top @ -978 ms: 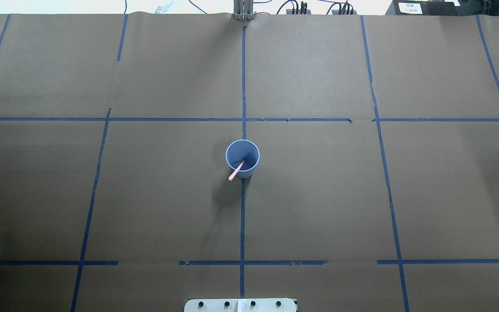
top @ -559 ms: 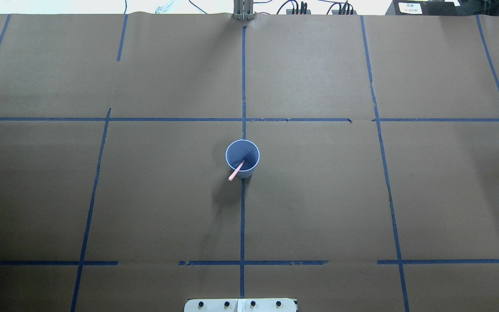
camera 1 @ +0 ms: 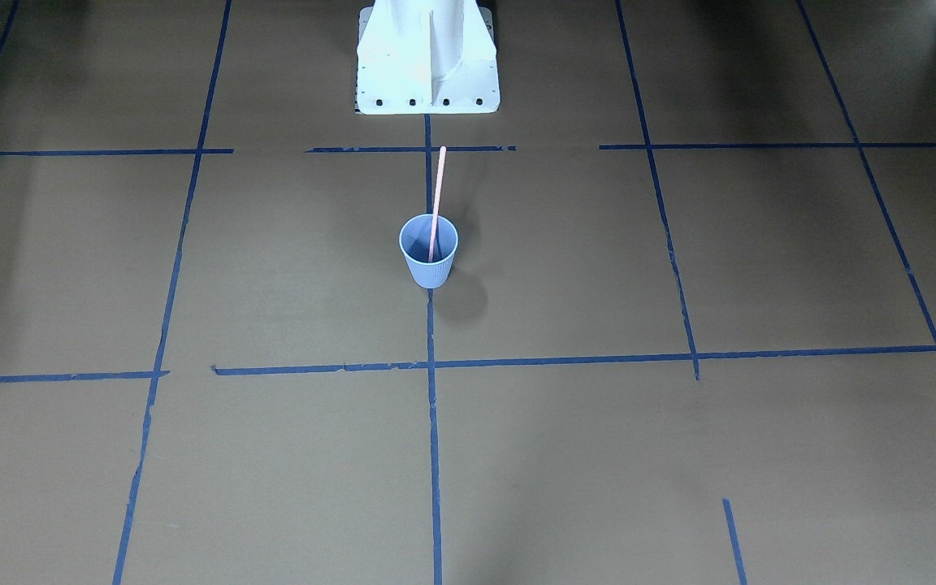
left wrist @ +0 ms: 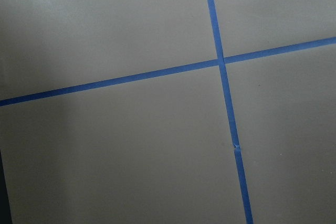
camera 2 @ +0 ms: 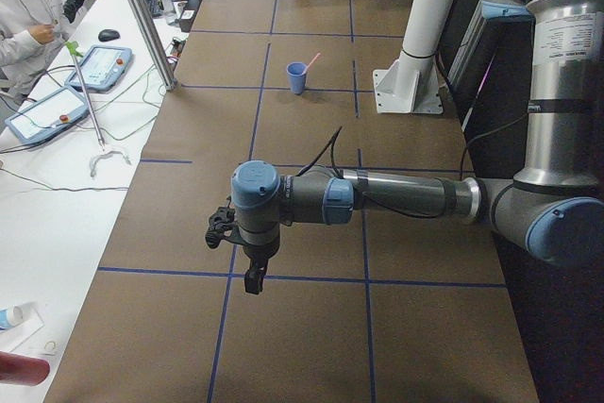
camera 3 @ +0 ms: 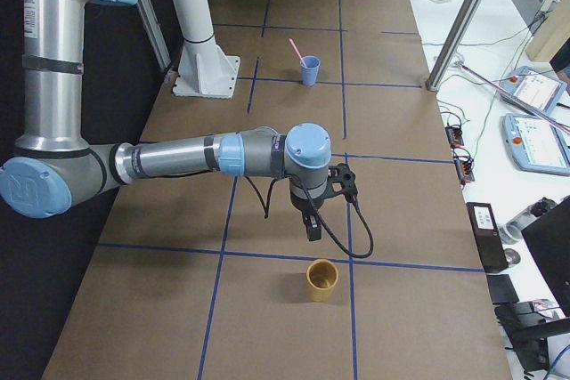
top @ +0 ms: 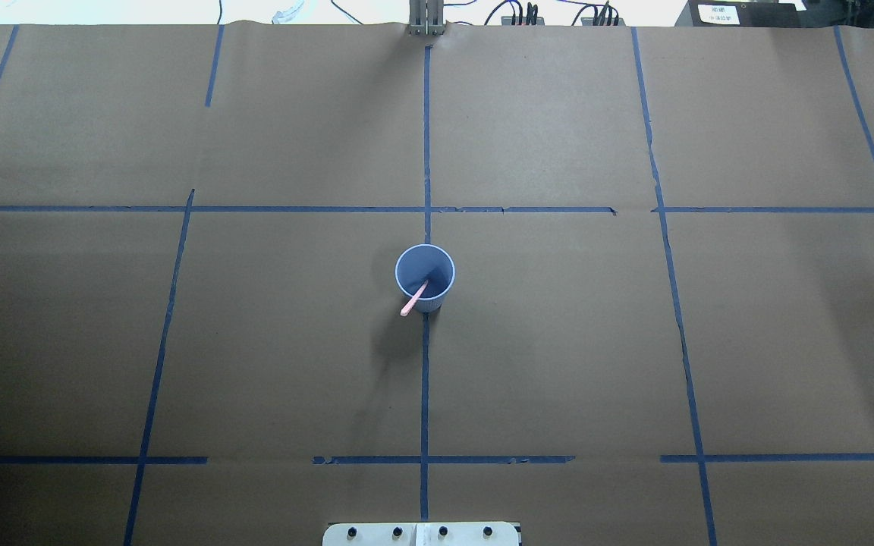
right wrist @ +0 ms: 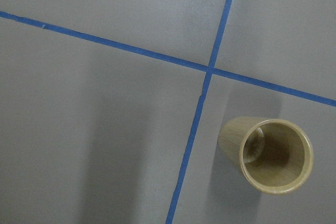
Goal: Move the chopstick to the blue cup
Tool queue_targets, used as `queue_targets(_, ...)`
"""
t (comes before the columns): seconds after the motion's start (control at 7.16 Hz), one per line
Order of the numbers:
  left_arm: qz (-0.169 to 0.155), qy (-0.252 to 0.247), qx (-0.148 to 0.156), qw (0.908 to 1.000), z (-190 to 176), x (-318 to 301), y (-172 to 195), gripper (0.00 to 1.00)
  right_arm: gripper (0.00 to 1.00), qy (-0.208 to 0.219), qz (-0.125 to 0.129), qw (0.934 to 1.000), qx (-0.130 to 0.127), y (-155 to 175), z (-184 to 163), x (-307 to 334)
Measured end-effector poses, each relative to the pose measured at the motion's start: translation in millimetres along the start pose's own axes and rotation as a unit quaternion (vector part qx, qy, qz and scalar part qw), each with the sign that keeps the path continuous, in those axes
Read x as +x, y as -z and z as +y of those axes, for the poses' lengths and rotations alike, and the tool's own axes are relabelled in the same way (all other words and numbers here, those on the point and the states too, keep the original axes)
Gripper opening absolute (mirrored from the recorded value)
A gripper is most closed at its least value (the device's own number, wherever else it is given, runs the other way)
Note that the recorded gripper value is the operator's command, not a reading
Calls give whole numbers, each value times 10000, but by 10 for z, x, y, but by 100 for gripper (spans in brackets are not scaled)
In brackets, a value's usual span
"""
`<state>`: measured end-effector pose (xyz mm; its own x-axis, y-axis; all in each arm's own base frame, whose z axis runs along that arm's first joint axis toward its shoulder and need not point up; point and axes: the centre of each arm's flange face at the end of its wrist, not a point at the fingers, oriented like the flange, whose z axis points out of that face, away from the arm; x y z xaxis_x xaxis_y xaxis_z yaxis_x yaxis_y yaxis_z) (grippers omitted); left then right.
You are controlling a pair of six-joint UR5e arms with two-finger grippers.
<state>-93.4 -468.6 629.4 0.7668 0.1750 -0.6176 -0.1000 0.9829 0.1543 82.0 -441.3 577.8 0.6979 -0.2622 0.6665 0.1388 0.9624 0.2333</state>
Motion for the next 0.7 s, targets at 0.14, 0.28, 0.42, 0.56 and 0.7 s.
queue_targets(0.14,-6,-18,13,10000,1,10,13,100,100,53,18,10000,43,5,-39,-11)
queue_targets(0.28,-13,-38,32,10000,-7,22,29,100,100,73,20,10000,51,-3,-50,-8)
queue_targets(0.42,-17,-46,40,10000,-11,27,36,100,100,60,1,10000,34,-27,-30,2)
queue_targets(0.56,-17,-52,47,10000,-16,32,42,100,100,40,-13,10000,10,-50,0,12)
queue_targets(0.7,-17,-57,53,10000,-22,35,48,100,100,40,-10,10000,-7,-64,17,21)
